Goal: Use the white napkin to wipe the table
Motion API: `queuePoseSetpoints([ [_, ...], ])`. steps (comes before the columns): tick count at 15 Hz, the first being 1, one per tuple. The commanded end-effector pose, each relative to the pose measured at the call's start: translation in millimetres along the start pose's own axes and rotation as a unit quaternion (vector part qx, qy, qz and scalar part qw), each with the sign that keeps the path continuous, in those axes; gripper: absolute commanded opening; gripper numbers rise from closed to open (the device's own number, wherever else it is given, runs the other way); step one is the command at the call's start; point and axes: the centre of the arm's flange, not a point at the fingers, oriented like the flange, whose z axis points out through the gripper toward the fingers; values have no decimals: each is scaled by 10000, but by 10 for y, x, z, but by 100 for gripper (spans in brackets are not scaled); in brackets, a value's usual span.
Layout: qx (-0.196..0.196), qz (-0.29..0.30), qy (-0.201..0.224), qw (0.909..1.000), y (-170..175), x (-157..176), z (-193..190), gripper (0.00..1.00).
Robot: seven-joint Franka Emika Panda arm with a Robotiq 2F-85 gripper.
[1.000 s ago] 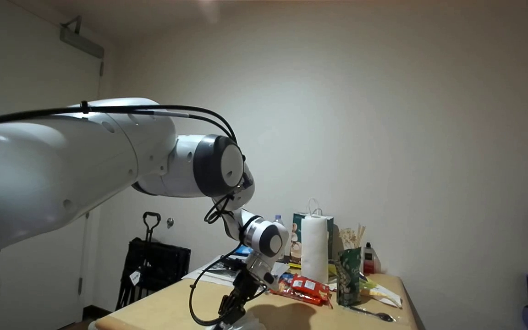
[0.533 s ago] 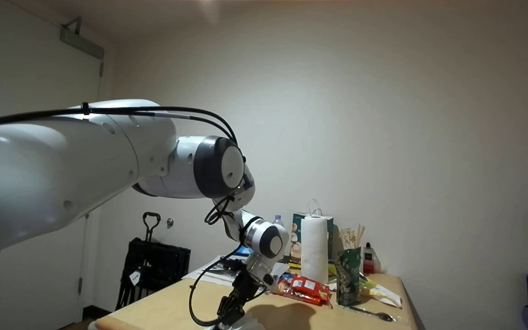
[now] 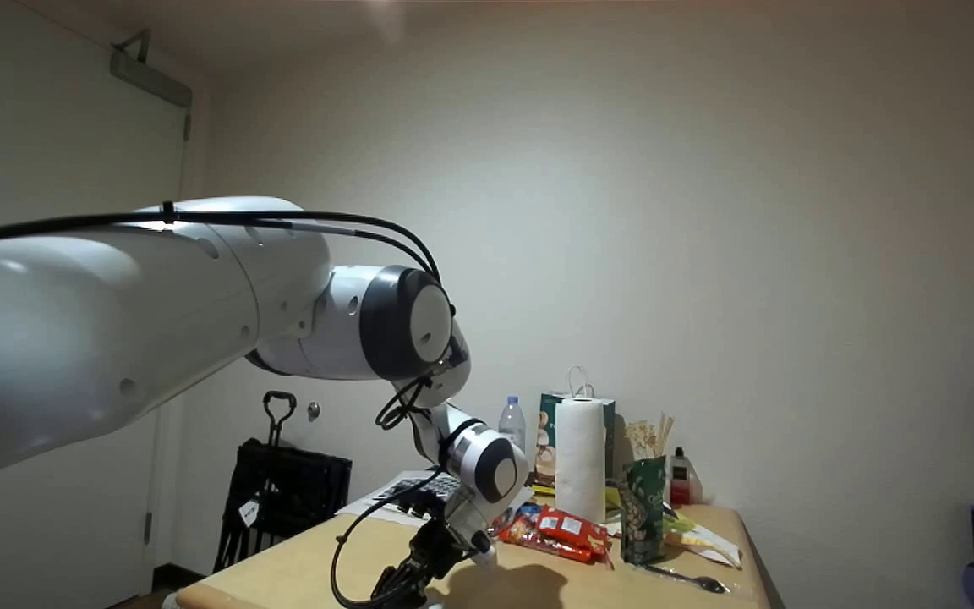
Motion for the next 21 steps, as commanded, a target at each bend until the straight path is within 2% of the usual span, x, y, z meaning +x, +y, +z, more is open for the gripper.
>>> queuePoseSetpoints([
  [1,8,3,-11,10000,4,3,2,0],
  [4,373,541,186,9977,235,75,-58,0],
  [10,1210,1620,-81,9793,1018,266,-144,0],
  [11,847,1279,16,9882,697,308,-295,2],
  [14,1086,1476,-116,9830,954,400,-297,2],
  [17,1085,1496,-114,9827,944,389,-290,0],
  [19,1311,1851,173,9738,982,437,-349,0],
  [21,1589,2248,299,9609,1252,530,-474,0],
])
